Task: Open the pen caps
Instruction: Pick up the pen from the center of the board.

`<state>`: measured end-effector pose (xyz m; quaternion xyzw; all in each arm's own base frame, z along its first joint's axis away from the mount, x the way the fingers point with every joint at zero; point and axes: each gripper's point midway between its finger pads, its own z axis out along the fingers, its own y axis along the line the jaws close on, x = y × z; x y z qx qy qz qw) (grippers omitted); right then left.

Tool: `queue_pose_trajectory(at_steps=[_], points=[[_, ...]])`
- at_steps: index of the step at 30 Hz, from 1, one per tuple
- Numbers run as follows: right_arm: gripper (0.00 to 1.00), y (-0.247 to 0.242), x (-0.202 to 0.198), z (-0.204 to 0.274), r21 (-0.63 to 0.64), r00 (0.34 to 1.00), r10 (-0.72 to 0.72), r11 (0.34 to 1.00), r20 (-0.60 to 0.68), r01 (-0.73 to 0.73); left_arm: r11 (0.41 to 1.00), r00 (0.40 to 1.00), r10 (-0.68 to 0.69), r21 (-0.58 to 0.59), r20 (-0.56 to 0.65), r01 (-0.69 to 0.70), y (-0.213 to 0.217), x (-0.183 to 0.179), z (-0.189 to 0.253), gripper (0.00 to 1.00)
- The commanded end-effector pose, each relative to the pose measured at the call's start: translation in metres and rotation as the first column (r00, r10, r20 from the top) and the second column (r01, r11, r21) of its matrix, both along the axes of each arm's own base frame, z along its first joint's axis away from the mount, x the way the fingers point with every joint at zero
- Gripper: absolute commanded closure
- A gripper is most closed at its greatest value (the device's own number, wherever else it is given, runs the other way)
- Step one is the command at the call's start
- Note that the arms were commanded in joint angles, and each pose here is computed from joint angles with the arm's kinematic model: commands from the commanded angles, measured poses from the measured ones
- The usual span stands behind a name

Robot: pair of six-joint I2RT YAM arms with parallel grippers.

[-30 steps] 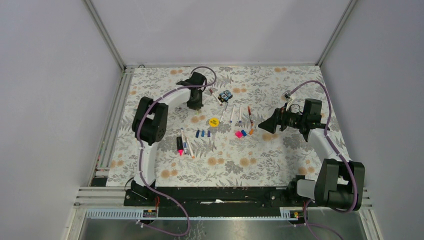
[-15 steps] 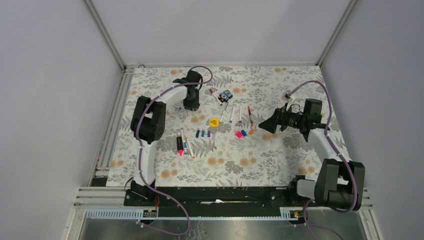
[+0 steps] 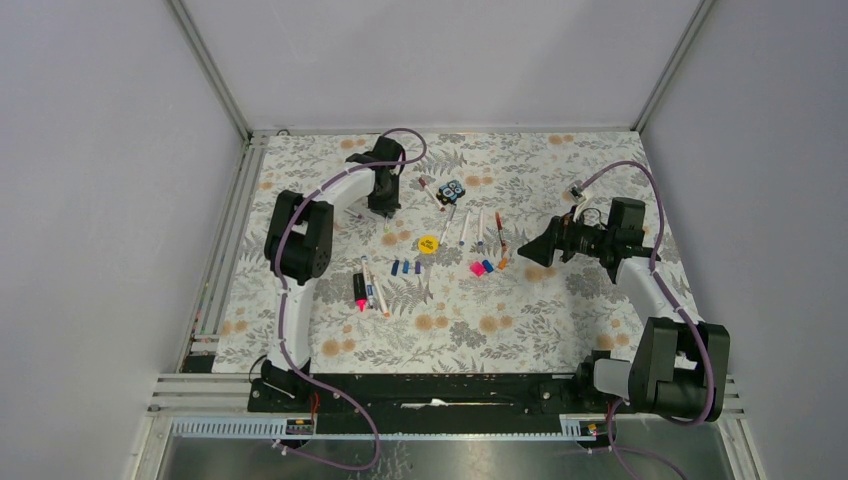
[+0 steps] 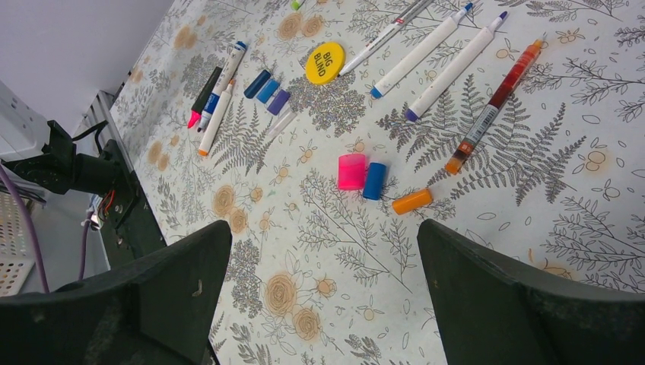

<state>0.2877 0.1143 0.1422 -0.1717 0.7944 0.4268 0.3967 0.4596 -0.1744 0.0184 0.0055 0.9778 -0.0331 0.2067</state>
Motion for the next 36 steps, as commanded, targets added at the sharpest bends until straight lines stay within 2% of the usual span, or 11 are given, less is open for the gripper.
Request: queue_pose_trajectory(at_steps=[1, 6, 11, 16, 20, 23, 26, 31, 36], points=[[0.01, -0.001, 0.005, 0.015, -0.004, 0.998, 0.020, 1.000, 0.058, -0.020, 0.999, 0.998, 0.012, 0.050, -0.060, -0.009, 0.016, -0.013, -0.030, 1.00], [0.01, 0.001, 0.000, 0.018, 0.001, 0.996, 0.052, 0.999, 0.074, -0.052, 0.999, 0.995, 0.051, -0.014, 0.085, -0.050, 0.018, 0.006, 0.010, 1.00], [0.01, 0.005, -0.009, 0.022, 0.014, 0.991, 0.098, 0.995, 0.095, -0.100, 0.985, 0.956, 0.079, -0.168, 0.282, -0.032, 0.006, 0.026, 0.082, 1.00], [0.01, 0.008, -0.018, 0.023, 0.010, 0.983, 0.143, 0.989, 0.116, -0.145, 0.936, 0.902, 0.105, -0.349, 0.418, 0.053, -0.014, 0.015, 0.139, 1.00], [0.01, 0.011, -0.025, 0.027, 0.014, 0.974, 0.171, 0.984, 0.150, -0.175, 0.827, 0.858, 0.119, -0.528, 0.500, 0.192, -0.039, -0.012, 0.178, 1.00], [0.01, 0.014, -0.031, 0.032, 0.029, 0.968, 0.186, 0.981, 0.169, -0.194, 0.698, 0.833, 0.130, -0.646, 0.538, 0.309, -0.056, -0.045, 0.204, 1.00], [0.02, 0.016, -0.034, 0.044, 0.035, 0.960, 0.195, 0.978, 0.203, -0.206, 0.582, 0.813, 0.148, -0.714, 0.563, 0.388, -0.065, -0.082, 0.221, 1.00], [0.02, 0.021, -0.041, 0.075, 0.085, 0.952, 0.232, 0.964, 0.202, -0.253, 0.419, 0.755, 0.162, -0.737, 0.635, 0.530, -0.085, -0.138, 0.258, 1.00], [0.02, 0.030, -0.052, 0.110, 0.139, 0.939, 0.274, 0.942, 0.207, -0.306, 0.320, 0.725, 0.162, -0.730, 0.670, 0.604, -0.114, -0.185, 0.276, 1.00]])
